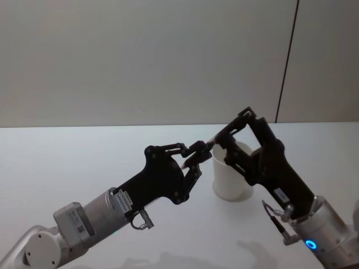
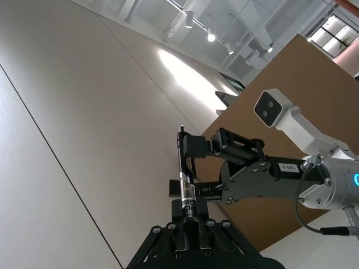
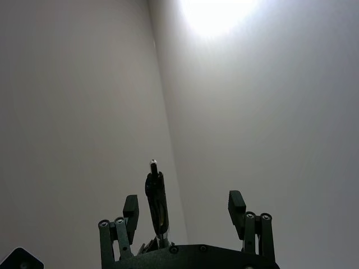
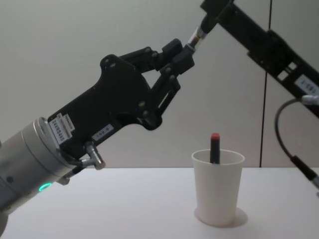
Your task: Place the pen into the pen holder.
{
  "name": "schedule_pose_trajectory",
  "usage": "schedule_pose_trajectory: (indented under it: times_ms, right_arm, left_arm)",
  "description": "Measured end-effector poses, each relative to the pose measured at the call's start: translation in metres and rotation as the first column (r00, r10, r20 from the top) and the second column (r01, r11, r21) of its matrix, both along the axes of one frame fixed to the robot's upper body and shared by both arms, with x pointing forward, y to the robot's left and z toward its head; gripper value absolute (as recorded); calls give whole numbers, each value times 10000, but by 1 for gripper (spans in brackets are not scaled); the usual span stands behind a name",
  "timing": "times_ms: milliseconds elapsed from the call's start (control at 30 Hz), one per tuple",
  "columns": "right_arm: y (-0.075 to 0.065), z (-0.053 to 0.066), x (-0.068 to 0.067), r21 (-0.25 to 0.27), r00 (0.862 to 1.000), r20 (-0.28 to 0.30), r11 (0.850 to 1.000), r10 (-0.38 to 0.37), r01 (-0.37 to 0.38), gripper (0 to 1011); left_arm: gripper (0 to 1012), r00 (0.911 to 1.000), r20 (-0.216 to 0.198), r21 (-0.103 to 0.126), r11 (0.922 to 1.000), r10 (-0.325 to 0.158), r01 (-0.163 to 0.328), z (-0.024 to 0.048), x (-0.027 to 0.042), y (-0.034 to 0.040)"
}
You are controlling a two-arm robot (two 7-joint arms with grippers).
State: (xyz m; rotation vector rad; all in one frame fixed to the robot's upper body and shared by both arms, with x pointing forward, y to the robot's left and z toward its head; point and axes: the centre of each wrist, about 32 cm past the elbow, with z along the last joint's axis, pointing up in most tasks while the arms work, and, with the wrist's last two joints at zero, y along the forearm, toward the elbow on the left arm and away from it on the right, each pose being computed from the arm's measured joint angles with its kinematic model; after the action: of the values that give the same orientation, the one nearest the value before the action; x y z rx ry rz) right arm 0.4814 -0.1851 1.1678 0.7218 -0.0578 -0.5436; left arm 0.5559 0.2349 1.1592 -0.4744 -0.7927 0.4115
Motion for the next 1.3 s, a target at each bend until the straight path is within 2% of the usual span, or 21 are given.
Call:
schedule_pose_trajectory:
  times_ms: [600,733,833,900,933,1033,1067,1267,1300]
  right_arm:
    - [105,17,52,-342,9992,-332,9991,238,-250,996]
    - [112,19,53,-364,9991,-335,9990,259,-271,921]
    - [113,22,52,-367,9992,-314,9990,260,-271,818]
    - [113,26,50,-363,9993,-288,9990,256,-266,787]
    - [111,28,47,-367,9993,-268,9990,252,-262,733]
    - [108,32,42,-368,9994,-233,9990,247,-256,680]
    - [106,34,40,-373,9995,-212,9990,246,-253,610]
    - [99,45,30,-411,9996,-130,9988,251,-257,446]
    - [98,47,29,-417,9996,-120,9988,253,-258,389]
  left_arm:
    - [139,10000,-1,0,10000,0,0,0,0,0]
    - [139,10000,-1,0,10000,0,0,0,0,0]
    - [139,10000,-1,0,10000,0,0,0,0,0]
    - [139,10000,-1,0,10000,0,0,0,0,0]
    - [139,10000,0,0,10000,0,0,0,0,0]
    - [139,10000,0,0,10000,0,0,0,0,0]
    - [139,10000,-1,0,10000,0,0,0,0,0]
    - [139,10000,-1,0,10000,0,0,0,0,0]
    - [139,10000,-1,-1,10000,0,0,0,0,0]
